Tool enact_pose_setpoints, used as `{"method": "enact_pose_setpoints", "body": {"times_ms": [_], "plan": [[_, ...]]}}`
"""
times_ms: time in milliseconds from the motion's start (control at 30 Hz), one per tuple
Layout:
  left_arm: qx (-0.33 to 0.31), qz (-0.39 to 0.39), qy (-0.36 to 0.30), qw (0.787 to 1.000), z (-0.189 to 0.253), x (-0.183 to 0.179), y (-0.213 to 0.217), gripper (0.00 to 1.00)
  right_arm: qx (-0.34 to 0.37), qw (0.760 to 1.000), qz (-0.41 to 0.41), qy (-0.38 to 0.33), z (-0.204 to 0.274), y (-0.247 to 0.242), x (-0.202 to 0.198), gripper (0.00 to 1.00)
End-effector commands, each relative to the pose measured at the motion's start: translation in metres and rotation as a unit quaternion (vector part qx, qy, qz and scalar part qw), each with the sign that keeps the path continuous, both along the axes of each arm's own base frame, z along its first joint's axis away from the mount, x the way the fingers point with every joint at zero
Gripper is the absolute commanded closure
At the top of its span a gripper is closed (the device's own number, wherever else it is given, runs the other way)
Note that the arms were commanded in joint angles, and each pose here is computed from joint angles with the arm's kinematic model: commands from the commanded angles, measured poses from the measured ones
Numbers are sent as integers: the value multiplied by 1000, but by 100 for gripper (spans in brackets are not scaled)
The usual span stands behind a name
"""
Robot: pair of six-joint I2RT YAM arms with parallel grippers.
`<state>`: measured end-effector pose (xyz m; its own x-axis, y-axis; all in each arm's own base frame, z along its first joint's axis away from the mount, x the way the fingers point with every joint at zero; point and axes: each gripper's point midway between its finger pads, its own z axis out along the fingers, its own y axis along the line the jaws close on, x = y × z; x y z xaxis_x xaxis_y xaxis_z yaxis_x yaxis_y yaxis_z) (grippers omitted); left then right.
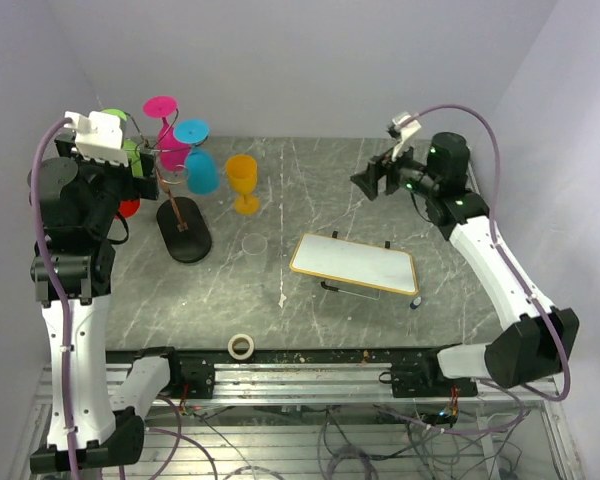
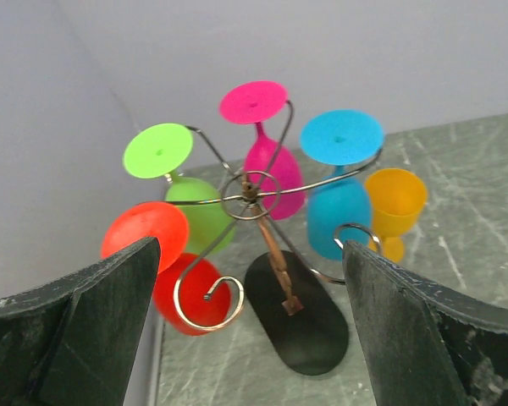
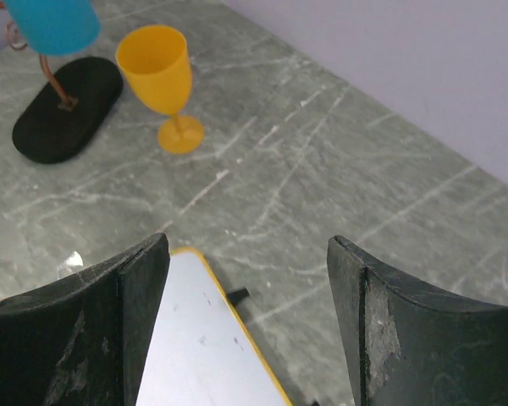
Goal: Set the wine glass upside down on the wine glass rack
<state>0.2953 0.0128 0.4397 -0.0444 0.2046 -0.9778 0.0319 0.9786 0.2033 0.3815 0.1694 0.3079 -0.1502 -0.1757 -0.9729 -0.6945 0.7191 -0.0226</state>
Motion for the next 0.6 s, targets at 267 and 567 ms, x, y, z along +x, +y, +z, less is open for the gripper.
{"method": "enact_pose_setpoints", "body": {"times_ms": [267,567], "plan": [[0,-101,-2,995,-14,-26,-36,1,41,999,7,-12,14,125,54,26],[-8,-128,-2,992,-23,-30,-46,1,31,998,7,63,-36,203,91,28]]}}
